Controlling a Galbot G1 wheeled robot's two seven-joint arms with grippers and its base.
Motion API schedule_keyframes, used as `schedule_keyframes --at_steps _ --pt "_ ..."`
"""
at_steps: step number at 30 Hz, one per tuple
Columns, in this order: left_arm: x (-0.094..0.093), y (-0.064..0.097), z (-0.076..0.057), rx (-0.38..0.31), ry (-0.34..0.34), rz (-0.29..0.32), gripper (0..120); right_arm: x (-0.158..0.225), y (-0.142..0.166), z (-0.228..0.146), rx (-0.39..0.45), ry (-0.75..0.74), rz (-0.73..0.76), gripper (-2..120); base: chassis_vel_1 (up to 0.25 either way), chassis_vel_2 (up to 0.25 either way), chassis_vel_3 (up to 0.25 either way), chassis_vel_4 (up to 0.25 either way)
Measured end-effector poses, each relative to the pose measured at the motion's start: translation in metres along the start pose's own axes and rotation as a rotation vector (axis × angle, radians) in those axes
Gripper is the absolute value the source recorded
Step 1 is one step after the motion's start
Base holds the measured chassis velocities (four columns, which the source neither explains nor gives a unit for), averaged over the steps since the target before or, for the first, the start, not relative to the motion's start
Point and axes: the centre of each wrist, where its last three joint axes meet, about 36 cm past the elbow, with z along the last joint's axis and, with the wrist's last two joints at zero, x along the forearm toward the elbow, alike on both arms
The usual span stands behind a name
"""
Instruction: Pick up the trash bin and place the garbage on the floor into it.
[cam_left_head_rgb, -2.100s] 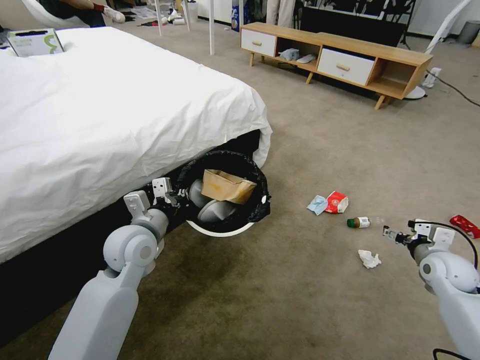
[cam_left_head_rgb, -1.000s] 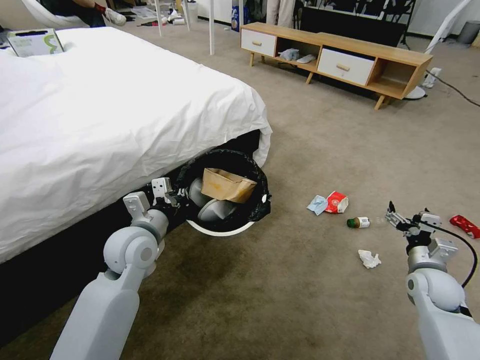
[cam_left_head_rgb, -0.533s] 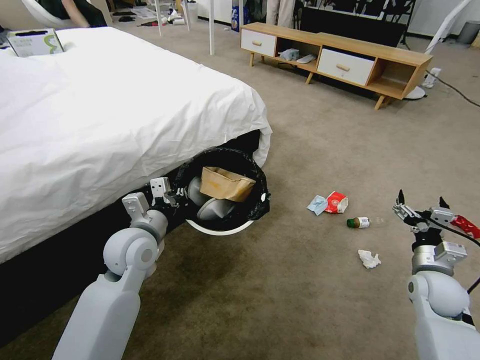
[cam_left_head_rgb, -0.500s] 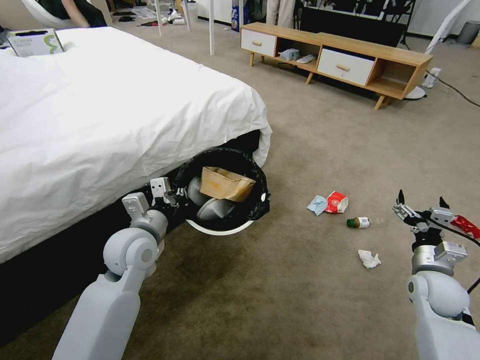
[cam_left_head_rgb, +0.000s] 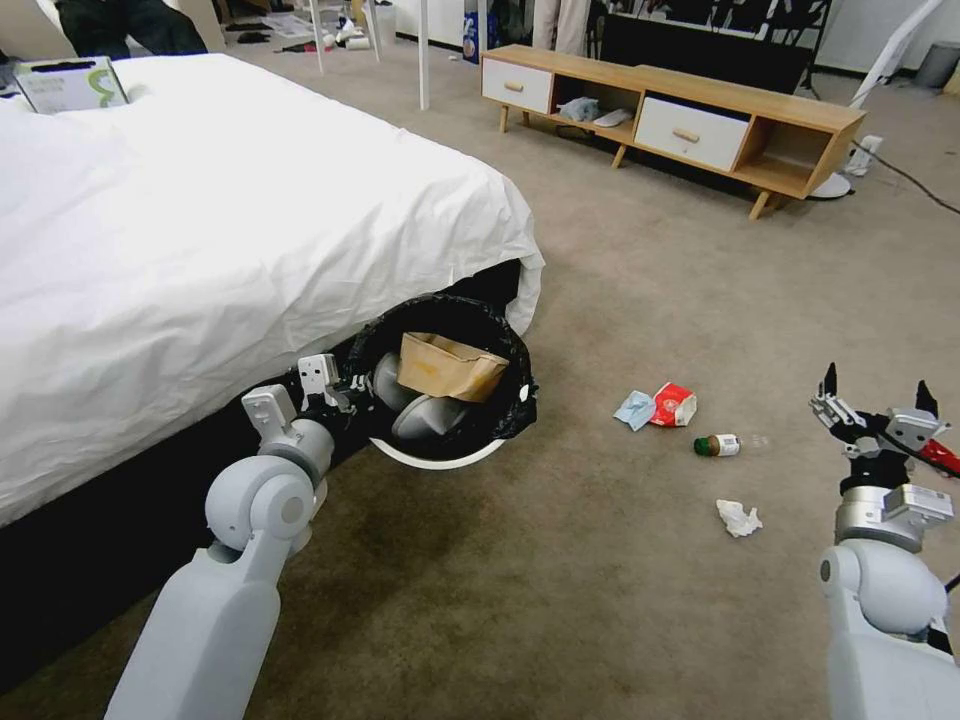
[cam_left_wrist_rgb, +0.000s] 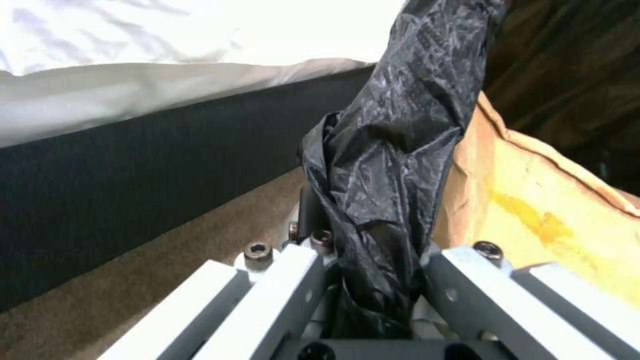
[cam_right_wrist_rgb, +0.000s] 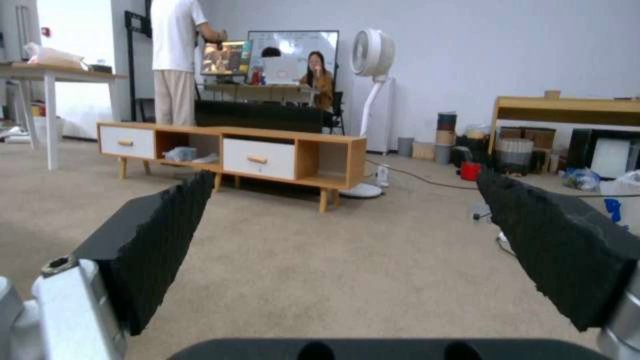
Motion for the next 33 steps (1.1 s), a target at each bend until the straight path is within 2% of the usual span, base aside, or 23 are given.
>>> schedule_keyframes --at_steps 20,33 --pt "0.0002 -0.0001 0.0008 0.007 0.002 0.001 2 -0.0001 0.0075 0.0012 -0.011 -0.010 -0.025 100 0.000 0.000 0.000 0.000" --pt "0.0001 -0.0022 0.0024 0.007 0.001 0.004 2 0.0002 0.0093 0.0029 -0.024 -0.031 -0.043 100 -0.094 0.101 0.095 -0.105"
